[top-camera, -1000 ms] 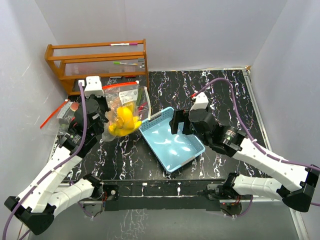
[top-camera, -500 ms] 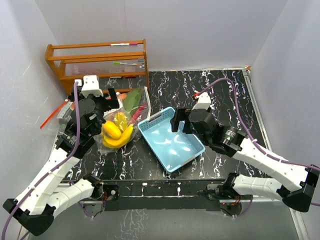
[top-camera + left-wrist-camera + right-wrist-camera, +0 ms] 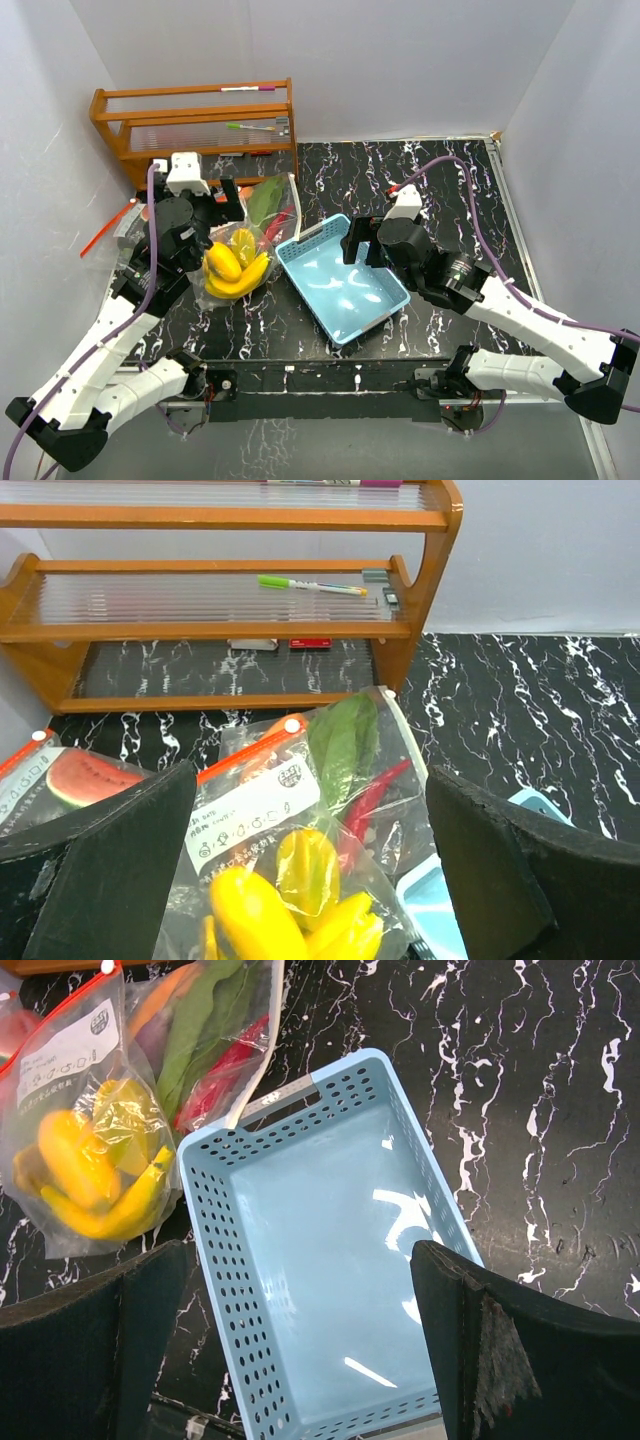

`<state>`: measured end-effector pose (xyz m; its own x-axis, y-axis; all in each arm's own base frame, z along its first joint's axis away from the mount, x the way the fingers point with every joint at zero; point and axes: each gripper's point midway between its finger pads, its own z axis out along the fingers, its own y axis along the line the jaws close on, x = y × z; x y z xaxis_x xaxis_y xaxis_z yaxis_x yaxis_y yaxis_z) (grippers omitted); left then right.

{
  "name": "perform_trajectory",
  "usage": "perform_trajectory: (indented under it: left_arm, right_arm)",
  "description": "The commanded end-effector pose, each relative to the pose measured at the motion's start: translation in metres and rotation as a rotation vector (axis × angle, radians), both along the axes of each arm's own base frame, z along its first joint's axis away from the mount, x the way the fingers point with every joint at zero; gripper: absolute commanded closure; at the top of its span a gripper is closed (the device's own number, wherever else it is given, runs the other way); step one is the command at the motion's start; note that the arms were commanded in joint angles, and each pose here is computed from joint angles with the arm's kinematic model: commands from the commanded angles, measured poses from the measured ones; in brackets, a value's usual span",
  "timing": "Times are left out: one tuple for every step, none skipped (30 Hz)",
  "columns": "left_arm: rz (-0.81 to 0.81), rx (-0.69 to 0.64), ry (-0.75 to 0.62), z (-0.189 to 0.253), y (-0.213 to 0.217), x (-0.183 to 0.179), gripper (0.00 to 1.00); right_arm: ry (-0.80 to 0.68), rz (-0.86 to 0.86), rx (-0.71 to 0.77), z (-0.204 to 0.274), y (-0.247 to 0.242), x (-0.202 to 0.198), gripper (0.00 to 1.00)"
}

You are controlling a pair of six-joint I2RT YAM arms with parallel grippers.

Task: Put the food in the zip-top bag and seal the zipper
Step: Place the zipper food storage bag at the center of the board.

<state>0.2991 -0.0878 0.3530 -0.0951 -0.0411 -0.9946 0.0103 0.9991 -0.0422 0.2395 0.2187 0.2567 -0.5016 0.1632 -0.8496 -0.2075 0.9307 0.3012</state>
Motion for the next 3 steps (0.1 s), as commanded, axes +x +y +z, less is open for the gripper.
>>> perform_trajectory:
  left_arm:
    - [-0.011, -0.029, -0.023, 0.0128, 0.0011, -0.0045, 0.03]
    - [-0.013, -0.029, -0.022, 0.0126, 0.0006, -0.0043, 0.03]
    - [-0.015, -0.029, -0.021, 0.0120, 0.0002, -0.0044, 0.03]
  right_arm:
    - [-0.026, -0.036, 0.025, 0.0071, -0.0030, 0.0055, 0.02]
    - [-0.026, -0.037, 0.024, 0.0068, -0.0031, 0.0057, 0.02]
    - [-0.026, -0.037, 0.023, 0.0065, -0.0033, 0.0057, 0.02]
